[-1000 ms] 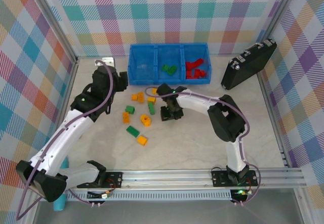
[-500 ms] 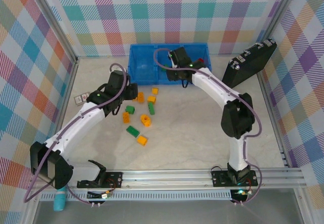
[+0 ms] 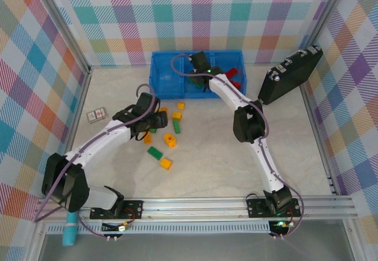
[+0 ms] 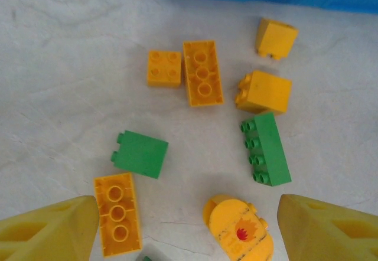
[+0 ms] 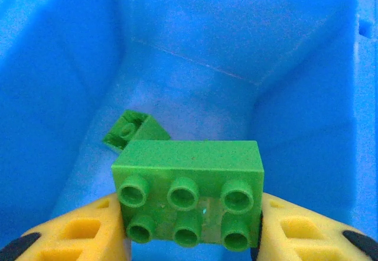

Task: Sort the legos into containers by color
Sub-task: Place the lego in the container, then pick up the lego from the center of the table.

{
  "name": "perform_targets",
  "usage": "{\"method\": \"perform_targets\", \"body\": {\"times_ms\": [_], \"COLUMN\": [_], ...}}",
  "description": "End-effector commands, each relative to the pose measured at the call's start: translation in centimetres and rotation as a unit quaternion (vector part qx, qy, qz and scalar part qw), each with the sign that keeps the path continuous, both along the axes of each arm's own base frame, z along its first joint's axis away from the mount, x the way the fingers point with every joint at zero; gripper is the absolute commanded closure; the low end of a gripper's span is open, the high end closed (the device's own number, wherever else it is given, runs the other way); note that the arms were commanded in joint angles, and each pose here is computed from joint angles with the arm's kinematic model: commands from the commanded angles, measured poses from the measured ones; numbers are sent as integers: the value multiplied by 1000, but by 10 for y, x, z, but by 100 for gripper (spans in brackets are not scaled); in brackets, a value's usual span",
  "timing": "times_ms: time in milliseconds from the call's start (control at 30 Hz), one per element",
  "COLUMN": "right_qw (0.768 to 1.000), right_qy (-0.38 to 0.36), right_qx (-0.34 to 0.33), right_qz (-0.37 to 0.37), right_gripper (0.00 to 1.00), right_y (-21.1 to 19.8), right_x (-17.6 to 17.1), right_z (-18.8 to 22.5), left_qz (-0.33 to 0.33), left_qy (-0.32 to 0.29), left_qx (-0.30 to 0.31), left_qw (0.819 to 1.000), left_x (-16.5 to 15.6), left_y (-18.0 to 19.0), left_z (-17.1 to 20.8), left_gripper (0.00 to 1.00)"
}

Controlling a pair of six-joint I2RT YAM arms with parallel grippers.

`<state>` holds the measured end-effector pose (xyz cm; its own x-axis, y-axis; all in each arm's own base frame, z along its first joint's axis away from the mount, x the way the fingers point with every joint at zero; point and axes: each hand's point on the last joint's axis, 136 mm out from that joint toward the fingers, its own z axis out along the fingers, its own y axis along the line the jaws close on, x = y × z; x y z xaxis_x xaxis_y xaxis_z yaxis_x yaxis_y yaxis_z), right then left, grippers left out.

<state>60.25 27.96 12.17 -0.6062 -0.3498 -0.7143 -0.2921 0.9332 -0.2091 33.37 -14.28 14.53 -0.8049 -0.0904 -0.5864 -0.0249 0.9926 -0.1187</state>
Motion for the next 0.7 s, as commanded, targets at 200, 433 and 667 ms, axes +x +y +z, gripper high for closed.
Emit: {"method": "perform_targets", "body": {"times_ms": [200, 433, 667], "right_qw": [999, 996, 993], "right_qy": [-6, -15, -23], "right_qx": [34, 69, 97], "right_qz": [11, 48, 70], "right_gripper": [46, 36, 30], "right_y": [5, 16, 22], "right_x": [-3, -14, -25], "right_z": [22, 47, 72], "left_qz": [-21, -28, -30], "left_qy": [31, 45, 70], "left_qx": [-40, -37, -20], "left_qw": [999, 998, 997], "left_x": [11, 23, 25], "left_y": [-53, -79, -92], "left_z": [-26, -50, -78], "left_gripper": [23, 25, 27]}}
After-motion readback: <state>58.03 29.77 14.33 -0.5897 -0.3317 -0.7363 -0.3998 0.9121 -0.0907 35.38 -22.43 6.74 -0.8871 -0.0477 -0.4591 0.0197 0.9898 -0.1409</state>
